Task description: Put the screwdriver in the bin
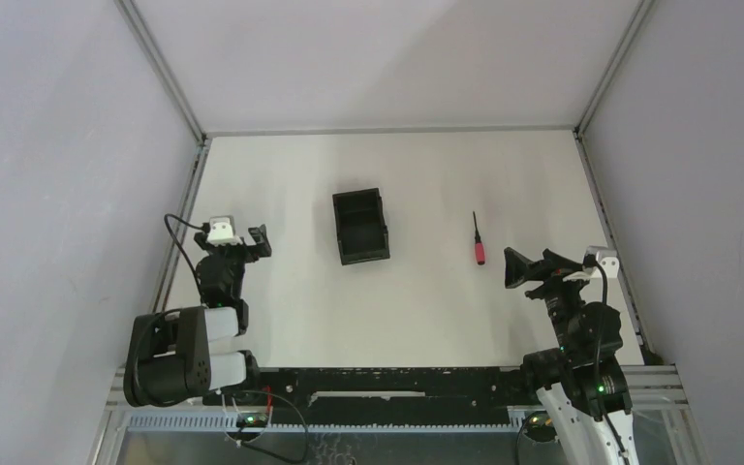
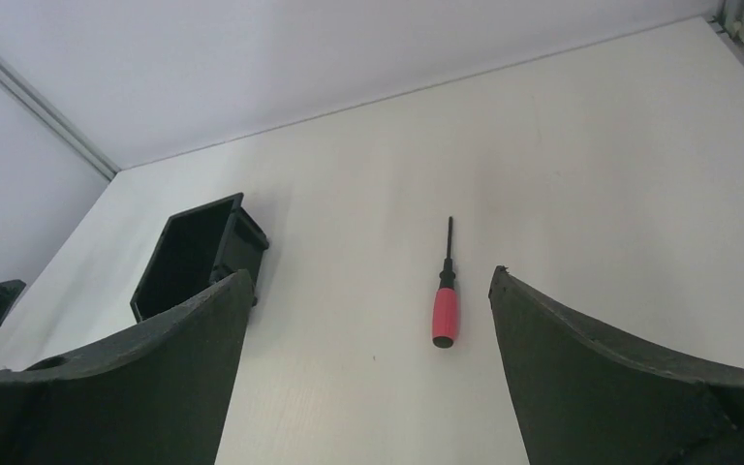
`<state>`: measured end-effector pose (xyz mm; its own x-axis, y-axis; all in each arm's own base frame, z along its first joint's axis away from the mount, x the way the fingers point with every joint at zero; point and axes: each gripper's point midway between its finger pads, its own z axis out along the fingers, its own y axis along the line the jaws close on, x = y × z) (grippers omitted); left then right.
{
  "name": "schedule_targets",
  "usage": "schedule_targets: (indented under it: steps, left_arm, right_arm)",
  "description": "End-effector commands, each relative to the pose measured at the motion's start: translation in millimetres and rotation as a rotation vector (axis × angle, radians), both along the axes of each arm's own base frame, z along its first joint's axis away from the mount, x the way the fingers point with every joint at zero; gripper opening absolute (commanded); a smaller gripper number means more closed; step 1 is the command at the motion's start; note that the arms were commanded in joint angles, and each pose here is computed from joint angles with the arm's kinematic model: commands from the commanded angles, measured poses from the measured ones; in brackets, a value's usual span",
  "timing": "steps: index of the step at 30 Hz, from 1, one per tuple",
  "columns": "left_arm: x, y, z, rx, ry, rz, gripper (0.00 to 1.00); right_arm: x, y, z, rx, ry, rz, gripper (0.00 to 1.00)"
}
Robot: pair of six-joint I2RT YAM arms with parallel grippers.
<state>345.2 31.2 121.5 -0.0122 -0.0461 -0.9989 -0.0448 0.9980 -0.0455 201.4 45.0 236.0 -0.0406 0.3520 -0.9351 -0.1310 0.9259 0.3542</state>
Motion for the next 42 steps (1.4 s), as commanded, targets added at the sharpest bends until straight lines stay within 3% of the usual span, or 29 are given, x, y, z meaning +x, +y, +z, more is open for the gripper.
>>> schedule_targets:
  steps: [1, 4, 11, 17, 20, 25, 28, 33, 38, 42]
  left_arm:
    - [6, 2, 19, 0.027, -0.053, 0.006, 1.0]
    - [6, 1, 19, 0.028, -0.054, 0.005, 1.0]
    - [6, 2, 18, 0.028, -0.052, 0.006, 1.0]
    - [6, 2, 19, 0.028, -0.054, 0.006, 1.0]
    - [6, 2, 19, 0.029, -0.053, 0.006, 1.0]
    - [6, 1, 19, 0.029, -0.053, 0.003, 1.0]
    - [6, 1, 19, 0.029, -0.054, 0.004, 1.0]
    - [6, 1, 19, 0.029, -0.053, 0.004, 1.0]
    - [6, 1, 19, 0.029, -0.054, 0.004, 1.0]
    - [6, 1, 19, 0.029, -0.053, 0.004, 1.0]
  right_arm:
    - [1, -4, 4, 0.041, -0.011, -0.034, 1.0]
    - [2, -5, 13, 0.068, -0.039, -0.043, 1.0]
    - [14, 24, 60, 0.014, -0.093, 0.113, 0.99]
    - [72, 25, 61, -0.124, 0.259, 0.065, 0.95]
    - [95, 26, 26, -0.218, 0.562, 0.074, 0.97]
    - [114, 28, -67, -0.242, 1.049, 0.075, 0.99]
    - [119, 33, -113, -0.249, 1.184, 0.092, 0.98]
    - [136, 31, -173, -0.314, 1.286, 0.068, 0.93]
    - [145, 27, -220, -0.345, 1.354, 0.046, 0.8]
    - [138, 27, -237, -0.387, 1.405, 0.044, 0.43]
